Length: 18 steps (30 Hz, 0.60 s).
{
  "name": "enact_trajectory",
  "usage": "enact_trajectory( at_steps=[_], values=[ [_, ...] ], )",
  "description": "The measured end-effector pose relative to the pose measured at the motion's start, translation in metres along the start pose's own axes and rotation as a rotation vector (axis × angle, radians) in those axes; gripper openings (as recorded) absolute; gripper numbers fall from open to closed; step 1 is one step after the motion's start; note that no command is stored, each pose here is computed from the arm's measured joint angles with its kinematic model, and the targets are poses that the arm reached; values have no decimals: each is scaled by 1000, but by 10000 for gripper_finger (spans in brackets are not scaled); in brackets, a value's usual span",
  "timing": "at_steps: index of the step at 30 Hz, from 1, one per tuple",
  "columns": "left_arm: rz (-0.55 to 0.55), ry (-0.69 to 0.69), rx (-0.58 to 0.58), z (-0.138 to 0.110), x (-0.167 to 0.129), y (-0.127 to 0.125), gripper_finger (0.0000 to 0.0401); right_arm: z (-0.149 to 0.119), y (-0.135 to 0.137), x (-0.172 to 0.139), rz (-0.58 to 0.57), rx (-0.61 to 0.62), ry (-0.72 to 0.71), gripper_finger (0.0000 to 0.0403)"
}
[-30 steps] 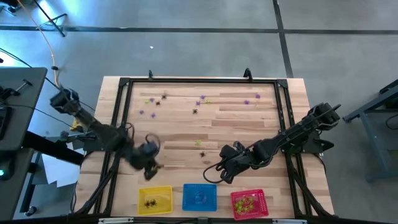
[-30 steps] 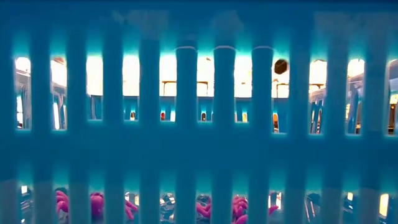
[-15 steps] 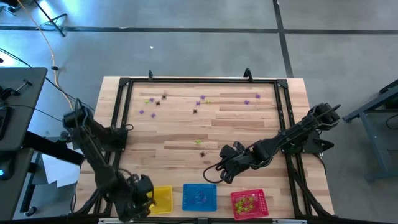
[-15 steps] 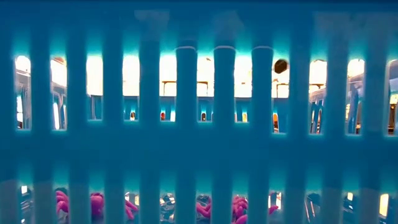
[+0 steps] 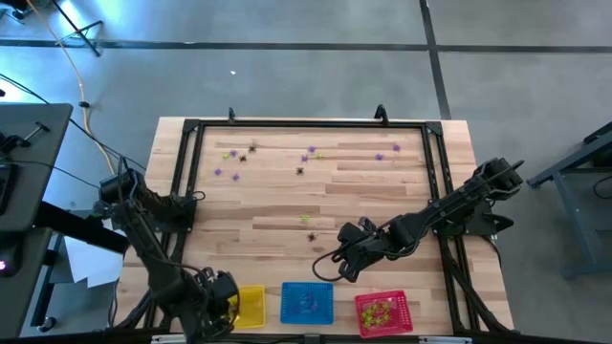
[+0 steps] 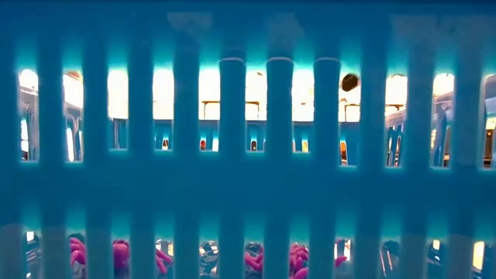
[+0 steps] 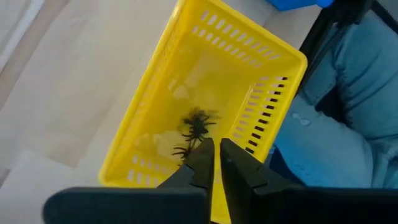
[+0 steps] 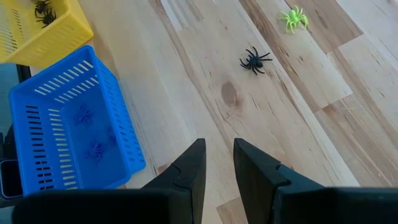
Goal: Sort Halloween decoration
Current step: Put the black spider toy into the yellow bin, then put the violet spider toy into the blue bin
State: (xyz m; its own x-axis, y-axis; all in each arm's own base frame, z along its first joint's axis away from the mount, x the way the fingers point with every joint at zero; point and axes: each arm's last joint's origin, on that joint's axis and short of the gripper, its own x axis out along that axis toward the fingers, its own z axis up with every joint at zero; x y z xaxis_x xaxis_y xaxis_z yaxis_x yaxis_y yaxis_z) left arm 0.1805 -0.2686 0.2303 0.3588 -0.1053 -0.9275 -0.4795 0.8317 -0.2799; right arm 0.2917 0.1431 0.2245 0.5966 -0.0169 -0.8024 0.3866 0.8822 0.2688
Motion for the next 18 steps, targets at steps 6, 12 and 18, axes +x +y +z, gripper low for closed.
enact_trajectory(
  at_steps=[6,12,18],
  values=[
    [-2,1,15,0,0,0,49,0,0,0,0,0,0,79],
    [99,-65,49,6,-1,10,58,0,0,0,0,0,0,79],
    [299,-113,121,43,-8,35,58,0,0,0,0,0,0,79]
  ],
)
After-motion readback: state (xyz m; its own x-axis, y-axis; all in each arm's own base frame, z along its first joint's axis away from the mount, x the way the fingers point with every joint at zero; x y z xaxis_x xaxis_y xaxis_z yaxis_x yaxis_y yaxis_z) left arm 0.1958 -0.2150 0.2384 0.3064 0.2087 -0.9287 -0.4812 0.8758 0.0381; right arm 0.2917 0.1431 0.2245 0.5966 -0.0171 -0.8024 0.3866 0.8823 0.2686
